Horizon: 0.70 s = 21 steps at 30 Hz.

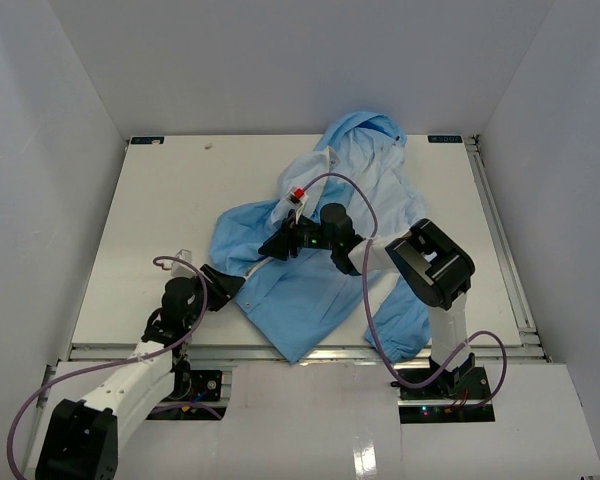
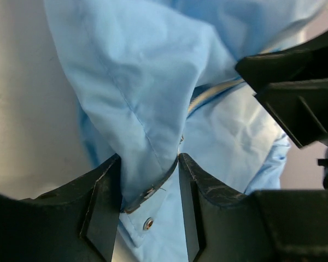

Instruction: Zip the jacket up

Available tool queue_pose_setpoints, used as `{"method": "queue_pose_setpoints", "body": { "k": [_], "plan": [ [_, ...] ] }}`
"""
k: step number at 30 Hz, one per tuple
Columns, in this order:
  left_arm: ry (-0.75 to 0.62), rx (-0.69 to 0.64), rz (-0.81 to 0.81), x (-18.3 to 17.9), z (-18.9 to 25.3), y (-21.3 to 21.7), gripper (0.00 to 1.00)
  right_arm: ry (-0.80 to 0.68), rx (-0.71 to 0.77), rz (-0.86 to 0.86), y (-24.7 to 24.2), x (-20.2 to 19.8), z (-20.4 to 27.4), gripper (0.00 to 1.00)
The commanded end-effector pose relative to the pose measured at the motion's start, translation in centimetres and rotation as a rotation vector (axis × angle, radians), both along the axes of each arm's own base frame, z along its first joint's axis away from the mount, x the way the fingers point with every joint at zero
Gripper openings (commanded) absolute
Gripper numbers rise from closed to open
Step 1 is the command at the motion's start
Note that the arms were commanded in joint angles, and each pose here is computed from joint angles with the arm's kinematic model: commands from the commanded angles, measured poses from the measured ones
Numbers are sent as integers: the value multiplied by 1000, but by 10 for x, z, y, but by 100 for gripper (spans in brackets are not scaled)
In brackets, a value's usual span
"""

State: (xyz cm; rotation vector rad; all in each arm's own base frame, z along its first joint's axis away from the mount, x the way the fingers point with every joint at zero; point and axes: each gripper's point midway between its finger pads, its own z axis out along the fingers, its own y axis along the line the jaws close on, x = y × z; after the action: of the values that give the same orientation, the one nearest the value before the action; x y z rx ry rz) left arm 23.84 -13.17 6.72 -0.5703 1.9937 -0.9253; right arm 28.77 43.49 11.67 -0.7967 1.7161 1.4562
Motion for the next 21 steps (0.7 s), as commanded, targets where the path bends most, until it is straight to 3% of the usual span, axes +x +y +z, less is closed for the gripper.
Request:
{"method": "queue_pose_setpoints", "body": {
  "k": [1,4,6,13,21],
  "plan": [
    [103,42,-5,-21,-43,6,40,-21,23,113,17,-21,-4,47],
    [75,38,-27,-23,-42,4,19,-13,56,149,22,-25,1,47],
    [71,35,-20,-22,-41,4,15,-1,57,147,22,-26,1,47],
    [94,40,-26,-21,-43,3,5,26,14,150,27,-34,-20,47],
    [70,38,-28,-22,-42,3,3,46,-1,177,39,-32,-31,48]
  ]
}}
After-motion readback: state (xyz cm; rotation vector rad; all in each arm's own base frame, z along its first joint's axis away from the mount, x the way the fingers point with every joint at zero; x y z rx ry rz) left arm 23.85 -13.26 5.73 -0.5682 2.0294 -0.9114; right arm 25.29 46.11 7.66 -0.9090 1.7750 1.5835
